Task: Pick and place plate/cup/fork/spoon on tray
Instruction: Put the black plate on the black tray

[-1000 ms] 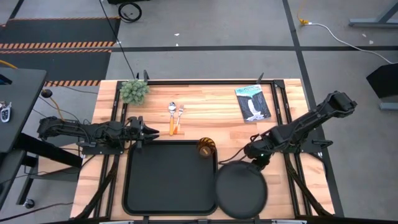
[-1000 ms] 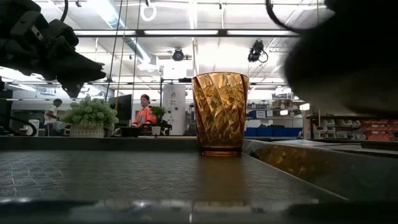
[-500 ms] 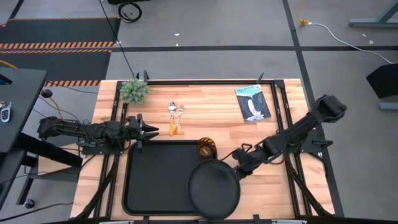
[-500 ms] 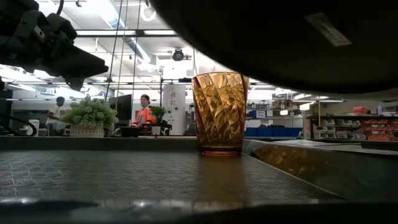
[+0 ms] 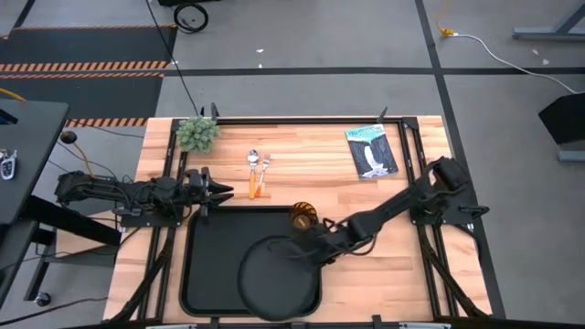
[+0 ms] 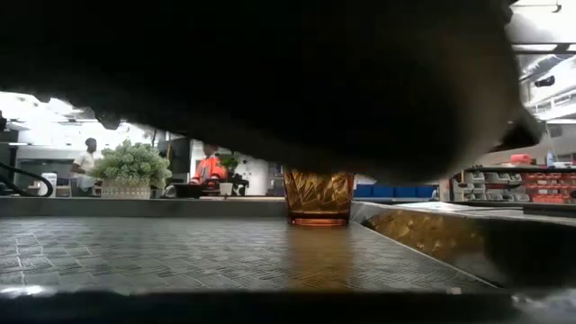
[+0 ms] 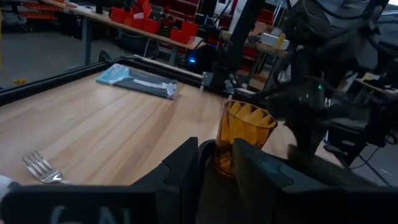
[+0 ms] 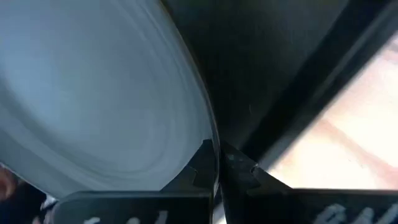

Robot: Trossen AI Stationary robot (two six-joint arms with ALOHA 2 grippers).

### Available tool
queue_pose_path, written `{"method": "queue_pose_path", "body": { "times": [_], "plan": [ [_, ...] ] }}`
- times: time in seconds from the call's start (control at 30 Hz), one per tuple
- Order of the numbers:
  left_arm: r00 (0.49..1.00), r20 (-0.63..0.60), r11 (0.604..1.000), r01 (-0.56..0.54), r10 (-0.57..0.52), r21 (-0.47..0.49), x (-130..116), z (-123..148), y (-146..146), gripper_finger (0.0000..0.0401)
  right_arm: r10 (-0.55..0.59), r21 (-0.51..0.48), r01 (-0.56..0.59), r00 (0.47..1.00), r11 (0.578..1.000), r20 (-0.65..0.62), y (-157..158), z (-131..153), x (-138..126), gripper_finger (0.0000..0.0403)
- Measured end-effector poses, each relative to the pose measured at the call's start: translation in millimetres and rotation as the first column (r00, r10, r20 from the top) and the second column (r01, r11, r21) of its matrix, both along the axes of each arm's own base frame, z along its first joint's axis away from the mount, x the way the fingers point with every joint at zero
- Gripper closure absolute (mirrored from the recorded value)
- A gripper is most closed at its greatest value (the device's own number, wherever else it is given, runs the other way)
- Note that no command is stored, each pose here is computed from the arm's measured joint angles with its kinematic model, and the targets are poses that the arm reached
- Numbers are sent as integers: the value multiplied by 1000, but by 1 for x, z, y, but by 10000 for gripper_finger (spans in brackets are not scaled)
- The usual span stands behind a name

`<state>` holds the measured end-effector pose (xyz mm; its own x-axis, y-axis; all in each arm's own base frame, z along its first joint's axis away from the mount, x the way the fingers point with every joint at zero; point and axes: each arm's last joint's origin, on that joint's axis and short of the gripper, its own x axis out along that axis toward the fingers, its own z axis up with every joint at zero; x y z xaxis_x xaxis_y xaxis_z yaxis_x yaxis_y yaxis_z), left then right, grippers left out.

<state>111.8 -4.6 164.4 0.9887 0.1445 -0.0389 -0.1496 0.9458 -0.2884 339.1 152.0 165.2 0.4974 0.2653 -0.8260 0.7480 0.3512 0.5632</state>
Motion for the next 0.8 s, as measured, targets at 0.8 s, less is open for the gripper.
{"method": "queue_pose_path", "body": {
  "times": [0.8],
  "plan": [
    [996, 83, 997, -26, 19, 78, 0, 9, 1, 291, -211, 64, 214, 976, 975, -59, 7, -7, 20, 393]
  ]
}}
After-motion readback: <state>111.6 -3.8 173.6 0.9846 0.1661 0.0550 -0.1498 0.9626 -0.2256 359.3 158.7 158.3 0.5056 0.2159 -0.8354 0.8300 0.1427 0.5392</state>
